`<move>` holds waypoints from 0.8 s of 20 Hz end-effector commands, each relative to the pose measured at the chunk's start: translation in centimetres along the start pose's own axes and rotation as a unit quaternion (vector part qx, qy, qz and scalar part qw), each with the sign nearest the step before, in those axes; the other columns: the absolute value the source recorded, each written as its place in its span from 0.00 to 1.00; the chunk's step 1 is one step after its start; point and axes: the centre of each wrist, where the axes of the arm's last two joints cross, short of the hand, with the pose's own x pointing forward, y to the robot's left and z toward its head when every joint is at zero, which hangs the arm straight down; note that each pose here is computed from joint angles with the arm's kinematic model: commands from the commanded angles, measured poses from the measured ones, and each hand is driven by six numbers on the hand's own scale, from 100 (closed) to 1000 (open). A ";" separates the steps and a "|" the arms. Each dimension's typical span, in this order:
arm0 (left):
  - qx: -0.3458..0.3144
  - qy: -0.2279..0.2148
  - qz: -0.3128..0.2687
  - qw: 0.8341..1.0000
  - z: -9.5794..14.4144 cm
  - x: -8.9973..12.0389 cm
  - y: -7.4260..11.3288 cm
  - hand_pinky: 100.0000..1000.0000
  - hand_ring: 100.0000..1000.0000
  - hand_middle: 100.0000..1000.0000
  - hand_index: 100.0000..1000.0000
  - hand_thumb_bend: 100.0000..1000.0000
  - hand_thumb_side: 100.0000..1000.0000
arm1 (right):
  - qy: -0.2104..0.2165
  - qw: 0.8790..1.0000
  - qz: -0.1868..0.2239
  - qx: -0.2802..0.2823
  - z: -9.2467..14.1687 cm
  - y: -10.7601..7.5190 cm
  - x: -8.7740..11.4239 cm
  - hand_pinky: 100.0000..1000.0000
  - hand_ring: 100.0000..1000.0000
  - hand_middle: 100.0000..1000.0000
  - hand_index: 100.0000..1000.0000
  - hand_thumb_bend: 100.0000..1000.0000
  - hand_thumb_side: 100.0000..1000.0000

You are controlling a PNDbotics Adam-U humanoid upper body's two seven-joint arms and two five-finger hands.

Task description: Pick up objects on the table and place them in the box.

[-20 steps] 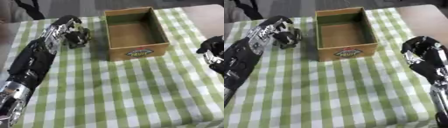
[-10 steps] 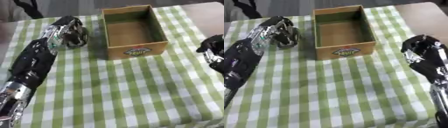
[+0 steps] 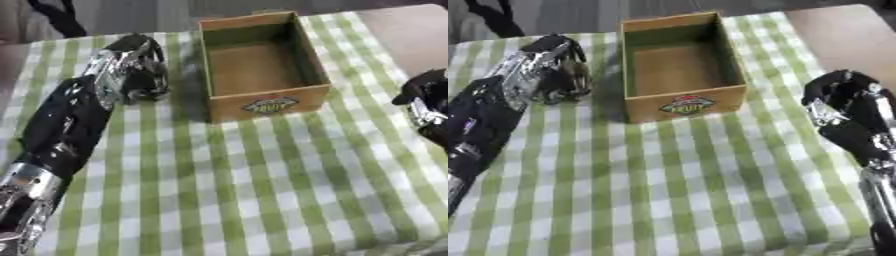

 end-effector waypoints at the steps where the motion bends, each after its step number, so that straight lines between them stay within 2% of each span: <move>1: 0.001 0.008 -0.017 1.000 0.2 -0.4 0.6 0.37 0.30 0.32 0.55 0.56 0.00 | -0.009 1.000 0.015 0.001 -0.3 -0.6 0.6 0.52 0.47 0.46 0.53 0.07 0.09; 6: 0.019 0.007 -0.008 1.000 0.2 -0.3 1.0 0.28 0.17 0.19 0.43 0.45 0.00 | -0.008 1.000 0.014 0.000 -0.3 -0.6 0.5 0.52 0.47 0.46 0.53 0.07 0.09; 8: 0.029 0.004 -0.001 1.000 0.3 -0.1 1.1 0.23 0.10 0.13 0.37 0.36 0.00 | -0.008 1.000 0.014 0.000 -0.3 -0.6 0.5 0.52 0.47 0.46 0.53 0.07 0.09; 9: 0.033 0.003 0.003 0.999 0.3 -0.1 1.1 0.20 0.05 0.08 0.33 0.36 0.00 | -0.008 1.000 0.014 0.000 -0.3 -0.6 0.5 0.52 0.47 0.46 0.54 0.06 0.09; 12: 0.042 -0.001 0.010 0.999 0.4 0.1 1.4 0.17 0.01 0.04 0.29 0.35 0.00 | -0.007 1.000 0.013 -0.002 -0.2 -0.6 0.5 0.52 0.47 0.46 0.53 0.06 0.09; 14: 0.046 -0.004 0.016 0.999 0.4 0.2 1.6 0.16 0.00 0.03 0.28 0.26 0.03 | -0.006 1.000 0.013 -0.003 -0.2 -0.7 0.4 0.52 0.47 0.46 0.53 0.06 0.09; 15: 0.048 -0.005 0.018 0.999 0.4 0.2 1.7 0.16 0.00 0.03 0.28 0.26 0.03 | -0.006 1.000 0.013 -0.003 -0.2 -0.6 0.4 0.52 0.47 0.46 0.53 0.06 0.09; 16: 0.051 -0.006 0.020 0.998 0.5 0.3 1.8 0.15 0.00 0.02 0.27 0.19 0.05 | -0.006 1.000 0.013 -0.003 -0.2 -0.6 0.4 0.52 0.47 0.46 0.53 0.06 0.09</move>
